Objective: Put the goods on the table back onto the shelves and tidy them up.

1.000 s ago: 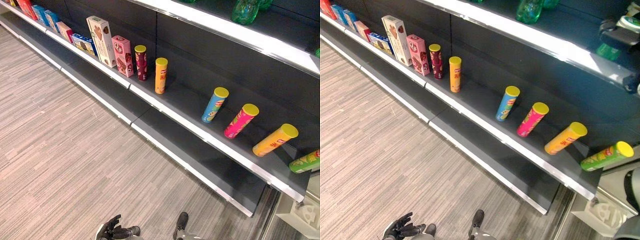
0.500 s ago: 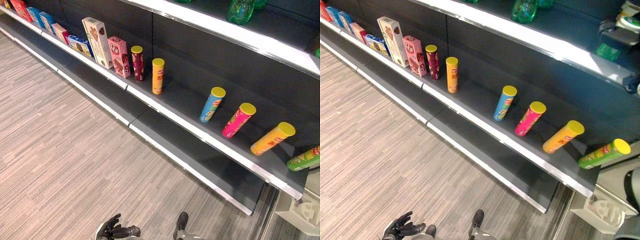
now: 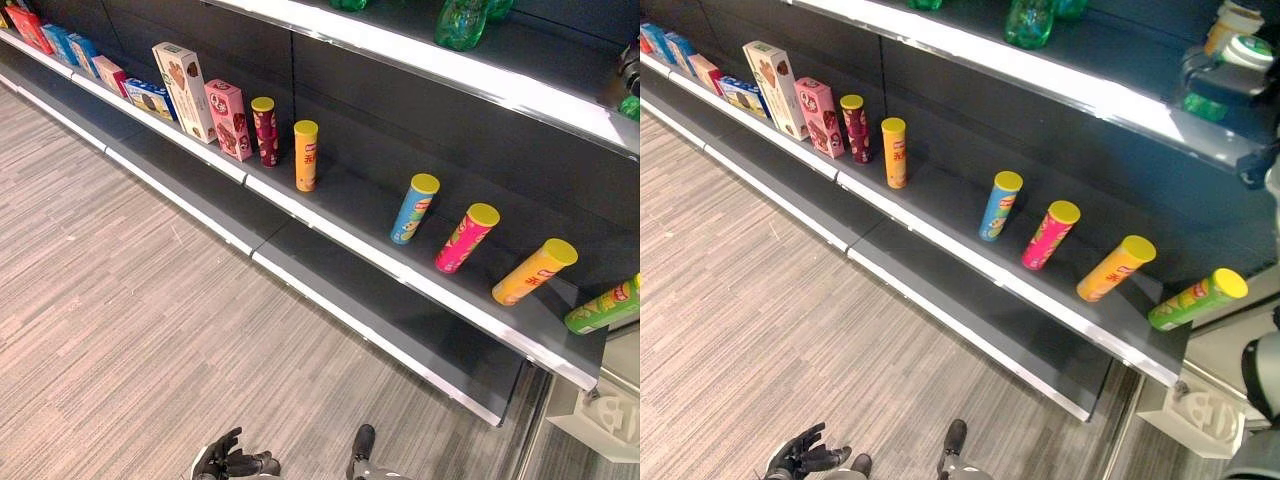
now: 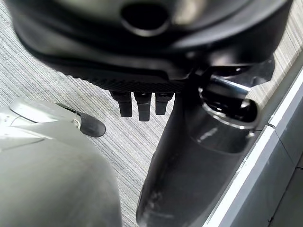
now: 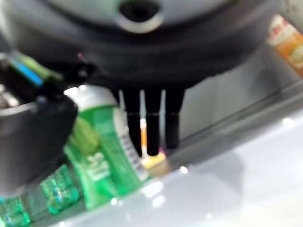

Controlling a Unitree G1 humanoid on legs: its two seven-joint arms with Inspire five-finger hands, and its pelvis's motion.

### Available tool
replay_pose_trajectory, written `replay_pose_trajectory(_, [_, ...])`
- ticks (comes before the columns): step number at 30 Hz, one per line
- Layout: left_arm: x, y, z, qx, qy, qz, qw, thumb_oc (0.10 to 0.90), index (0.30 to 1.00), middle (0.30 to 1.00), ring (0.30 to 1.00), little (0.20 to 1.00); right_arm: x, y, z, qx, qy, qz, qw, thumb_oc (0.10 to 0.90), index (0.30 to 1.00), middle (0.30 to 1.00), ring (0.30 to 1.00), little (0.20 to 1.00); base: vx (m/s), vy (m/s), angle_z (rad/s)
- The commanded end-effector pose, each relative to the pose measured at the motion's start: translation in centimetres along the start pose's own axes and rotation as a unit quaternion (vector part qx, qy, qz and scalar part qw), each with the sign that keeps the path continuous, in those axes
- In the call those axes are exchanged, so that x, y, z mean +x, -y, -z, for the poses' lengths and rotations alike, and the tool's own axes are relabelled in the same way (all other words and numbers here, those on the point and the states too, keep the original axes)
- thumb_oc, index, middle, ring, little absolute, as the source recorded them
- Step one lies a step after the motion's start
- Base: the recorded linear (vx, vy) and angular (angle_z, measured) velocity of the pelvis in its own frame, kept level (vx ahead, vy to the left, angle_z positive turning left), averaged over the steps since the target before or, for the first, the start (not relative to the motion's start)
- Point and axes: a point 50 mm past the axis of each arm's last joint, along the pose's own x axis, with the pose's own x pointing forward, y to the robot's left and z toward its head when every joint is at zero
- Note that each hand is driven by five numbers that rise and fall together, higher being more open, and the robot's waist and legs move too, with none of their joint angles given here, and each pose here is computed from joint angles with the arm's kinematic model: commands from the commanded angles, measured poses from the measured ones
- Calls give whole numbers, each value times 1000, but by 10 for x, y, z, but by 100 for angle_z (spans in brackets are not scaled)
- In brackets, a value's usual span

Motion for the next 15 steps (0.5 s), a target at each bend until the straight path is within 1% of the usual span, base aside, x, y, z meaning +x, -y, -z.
replay_pose_trajectory(1, [-1, -23, -13, 33, 36, -25, 998, 800, 900, 900, 900, 900, 8, 31, -28, 29, 40, 73, 996, 800, 900, 900, 900, 900, 0, 0, 0])
replay_pose_trajectory(7, [-1, -24, -14, 32, 37, -27, 998, 800, 900, 900, 900, 900, 8, 37, -32, 37, 51, 88, 994, 800, 900, 900, 900, 900, 0, 0, 0])
replay_pose_trajectory(12, [-1, -25, -12, 33, 29, -30, 999, 800, 900, 900, 900, 900, 4, 53, -44, 54, 86, 120, 988, 800, 900, 900, 900, 900, -5, 11, -2])
replay_pose_trajectory(15, [-1, -30, -12, 34, 28, -38, 998, 800, 900, 900, 900, 900, 2, 52, -47, 50, 98, 117, 987, 800, 900, 900, 900, 900, -11, 27, -12])
